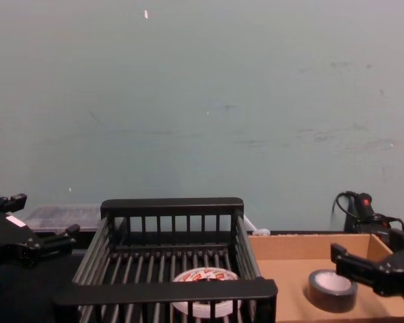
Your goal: Pick up the white tape and place it into the black box , Pick up the silver tape and place it into the brown box.
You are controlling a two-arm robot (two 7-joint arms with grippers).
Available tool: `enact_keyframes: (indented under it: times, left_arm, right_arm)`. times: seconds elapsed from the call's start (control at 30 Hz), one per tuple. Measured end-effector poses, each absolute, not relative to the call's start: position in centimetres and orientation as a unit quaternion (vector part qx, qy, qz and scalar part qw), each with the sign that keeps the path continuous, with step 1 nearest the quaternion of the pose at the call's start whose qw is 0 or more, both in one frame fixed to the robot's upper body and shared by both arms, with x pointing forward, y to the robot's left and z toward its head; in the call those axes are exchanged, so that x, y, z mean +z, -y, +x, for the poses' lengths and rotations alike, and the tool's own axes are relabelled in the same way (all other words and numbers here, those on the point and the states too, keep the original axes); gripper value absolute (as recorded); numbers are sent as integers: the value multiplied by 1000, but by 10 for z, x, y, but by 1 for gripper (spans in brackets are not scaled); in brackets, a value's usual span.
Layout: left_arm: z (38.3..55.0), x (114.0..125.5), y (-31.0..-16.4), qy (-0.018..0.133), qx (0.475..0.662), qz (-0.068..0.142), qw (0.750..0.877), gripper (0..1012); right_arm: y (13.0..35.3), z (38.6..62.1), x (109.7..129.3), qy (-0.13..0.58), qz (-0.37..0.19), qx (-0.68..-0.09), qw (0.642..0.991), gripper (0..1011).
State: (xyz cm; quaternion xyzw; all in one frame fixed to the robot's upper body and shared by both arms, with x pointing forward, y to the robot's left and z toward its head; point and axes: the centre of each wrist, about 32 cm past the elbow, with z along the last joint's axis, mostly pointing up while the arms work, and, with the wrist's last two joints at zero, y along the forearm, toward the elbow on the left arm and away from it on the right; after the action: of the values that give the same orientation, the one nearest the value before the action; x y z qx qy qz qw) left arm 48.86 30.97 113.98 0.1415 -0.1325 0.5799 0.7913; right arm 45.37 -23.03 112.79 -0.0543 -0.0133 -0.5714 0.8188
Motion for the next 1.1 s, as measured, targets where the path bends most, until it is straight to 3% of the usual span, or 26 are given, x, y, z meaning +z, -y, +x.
enact_keyframes:
  times: [0.4, 1.1]
  left_arm:
    - [489, 1140, -310, 132, 580, 142, 791, 1001]
    - [489, 1140, -310, 132, 580, 142, 791, 1001]
  right_arm:
    - [231, 445, 1114, 27, -56, -581, 811, 1002]
    - [230, 445, 1114, 30, -56, -580, 812, 1002]
